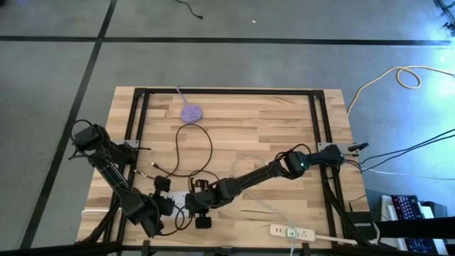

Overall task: Insert USB
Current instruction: Insert the right black usb cable into the white outlet extension, then insert the black usb cable into the purple outlet extension

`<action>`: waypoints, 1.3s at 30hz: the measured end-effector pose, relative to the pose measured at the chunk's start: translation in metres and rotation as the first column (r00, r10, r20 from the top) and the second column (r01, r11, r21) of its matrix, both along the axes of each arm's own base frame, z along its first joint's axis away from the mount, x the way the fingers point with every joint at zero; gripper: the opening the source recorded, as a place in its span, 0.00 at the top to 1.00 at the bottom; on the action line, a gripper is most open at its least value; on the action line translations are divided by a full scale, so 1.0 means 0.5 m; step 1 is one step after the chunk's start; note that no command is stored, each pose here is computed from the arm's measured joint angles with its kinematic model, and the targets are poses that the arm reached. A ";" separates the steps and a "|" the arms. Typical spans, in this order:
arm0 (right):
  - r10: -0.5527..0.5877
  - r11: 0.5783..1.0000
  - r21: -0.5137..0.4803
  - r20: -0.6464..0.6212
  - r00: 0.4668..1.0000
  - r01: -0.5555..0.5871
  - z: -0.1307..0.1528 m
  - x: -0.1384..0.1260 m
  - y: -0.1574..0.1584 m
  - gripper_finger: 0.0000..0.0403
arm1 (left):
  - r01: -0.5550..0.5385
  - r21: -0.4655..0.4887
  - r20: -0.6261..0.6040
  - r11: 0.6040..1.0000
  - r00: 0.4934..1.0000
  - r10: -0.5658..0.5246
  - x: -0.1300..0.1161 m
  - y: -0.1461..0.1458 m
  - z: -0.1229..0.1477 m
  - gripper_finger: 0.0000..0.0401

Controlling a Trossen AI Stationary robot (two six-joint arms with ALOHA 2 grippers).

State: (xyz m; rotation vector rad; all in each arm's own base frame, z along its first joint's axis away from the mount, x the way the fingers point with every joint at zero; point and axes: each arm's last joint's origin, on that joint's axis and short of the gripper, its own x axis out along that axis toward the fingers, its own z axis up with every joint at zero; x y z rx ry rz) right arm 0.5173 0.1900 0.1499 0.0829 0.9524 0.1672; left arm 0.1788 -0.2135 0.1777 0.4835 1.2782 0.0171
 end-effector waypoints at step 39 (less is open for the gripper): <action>0.171 0.980 0.081 0.134 0.976 -0.183 0.015 -0.003 0.071 0.79 | -0.170 -0.208 0.087 0.963 0.978 0.191 -0.108 0.007 0.136 0.22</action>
